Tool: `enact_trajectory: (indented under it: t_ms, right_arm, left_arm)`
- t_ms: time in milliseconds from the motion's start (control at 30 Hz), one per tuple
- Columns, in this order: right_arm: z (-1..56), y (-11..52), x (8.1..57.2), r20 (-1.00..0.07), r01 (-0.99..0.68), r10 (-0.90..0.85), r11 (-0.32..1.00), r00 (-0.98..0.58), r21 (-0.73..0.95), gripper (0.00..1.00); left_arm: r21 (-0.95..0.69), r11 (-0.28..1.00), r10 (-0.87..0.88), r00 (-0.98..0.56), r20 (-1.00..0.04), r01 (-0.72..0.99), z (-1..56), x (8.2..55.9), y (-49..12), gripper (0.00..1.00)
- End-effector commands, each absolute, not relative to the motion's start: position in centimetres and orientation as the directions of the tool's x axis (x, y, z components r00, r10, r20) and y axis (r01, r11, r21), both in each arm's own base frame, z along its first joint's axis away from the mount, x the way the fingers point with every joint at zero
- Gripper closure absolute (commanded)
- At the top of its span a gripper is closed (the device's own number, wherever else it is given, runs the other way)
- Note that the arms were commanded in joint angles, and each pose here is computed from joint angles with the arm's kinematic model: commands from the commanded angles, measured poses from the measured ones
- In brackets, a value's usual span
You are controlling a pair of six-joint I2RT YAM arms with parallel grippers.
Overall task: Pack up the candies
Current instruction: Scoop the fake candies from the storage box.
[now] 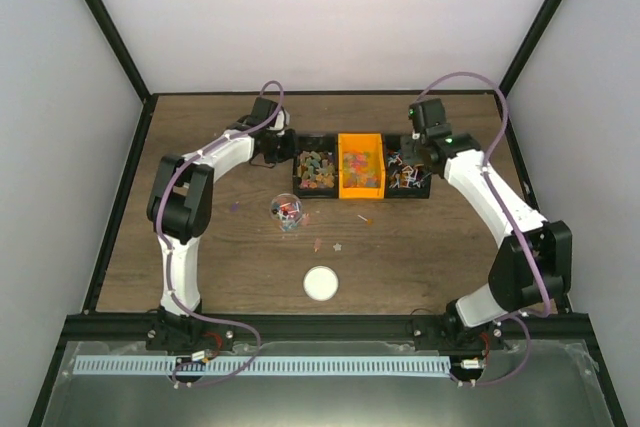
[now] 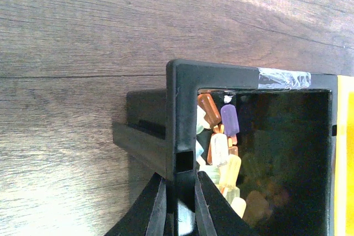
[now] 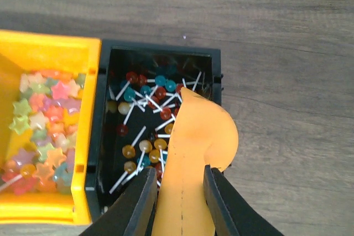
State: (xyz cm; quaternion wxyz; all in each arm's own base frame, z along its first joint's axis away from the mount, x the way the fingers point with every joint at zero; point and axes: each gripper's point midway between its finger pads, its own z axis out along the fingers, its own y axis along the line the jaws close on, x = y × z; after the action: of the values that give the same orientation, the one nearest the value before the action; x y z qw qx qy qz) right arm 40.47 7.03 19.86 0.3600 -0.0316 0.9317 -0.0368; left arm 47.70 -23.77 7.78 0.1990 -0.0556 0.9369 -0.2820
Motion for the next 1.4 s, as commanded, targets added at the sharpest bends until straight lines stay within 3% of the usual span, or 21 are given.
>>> enact_trajectory:
  t_ms: [0,200,433,700,1000,1200,1267,1367]
  right_arm:
    - [18.6,5.4,38.5,-0.577,-0.009,-0.205,0.946,-0.791,-0.323,0.99]
    - [16.7,5.4,36.4,-0.47,-0.046,-0.236,0.924,-0.85,-0.379,0.99]
    - [10.2,7.2,33.1,-0.317,-0.144,-0.221,0.958,-0.922,-0.247,0.99]
    - [10.5,11.7,31.7,-0.362,-0.168,-0.14,0.985,-0.922,0.048,0.99]
    - [10.2,13.4,30.6,-0.347,-0.169,-0.089,0.963,-0.934,0.208,0.99]
    - [10.7,14.4,30.2,-0.306,-0.095,0.054,0.888,-0.951,0.451,0.99]
    - [10.6,13.9,30.2,-0.313,-0.081,0.068,0.893,-0.947,0.442,0.99]
    - [10.6,10.7,31.0,-0.348,-0.045,0.05,0.965,-0.936,0.257,0.99]
  left_arm:
    - [-0.575,0.818,-0.211,-0.937,-0.28,-0.013,7.8,46.8,-24.7,0.88]
    - [-0.582,0.813,-0.211,-0.938,-0.276,-0.012,7.6,46.8,-24.9,0.88]
    - [-0.599,0.801,-0.214,-0.94,-0.268,-0.012,7.4,47.0,-25.4,0.88]
    - [-0.591,0.807,-0.204,-0.942,-0.265,-0.008,7.1,46.9,-25.2,0.88]
    - [-0.582,0.813,-0.199,-0.943,-0.266,-0.008,7.0,46.9,-25.1,0.88]
    - [-0.583,0.813,-0.194,-0.943,-0.272,0.001,7.4,47.3,-25.3,0.88]
    - [-0.579,0.815,-0.191,-0.943,-0.274,0.004,7.4,47.4,-25.3,0.88]
    - [-0.578,0.816,-0.191,-0.944,-0.27,0.001,7.2,47.4,-25.2,0.88]
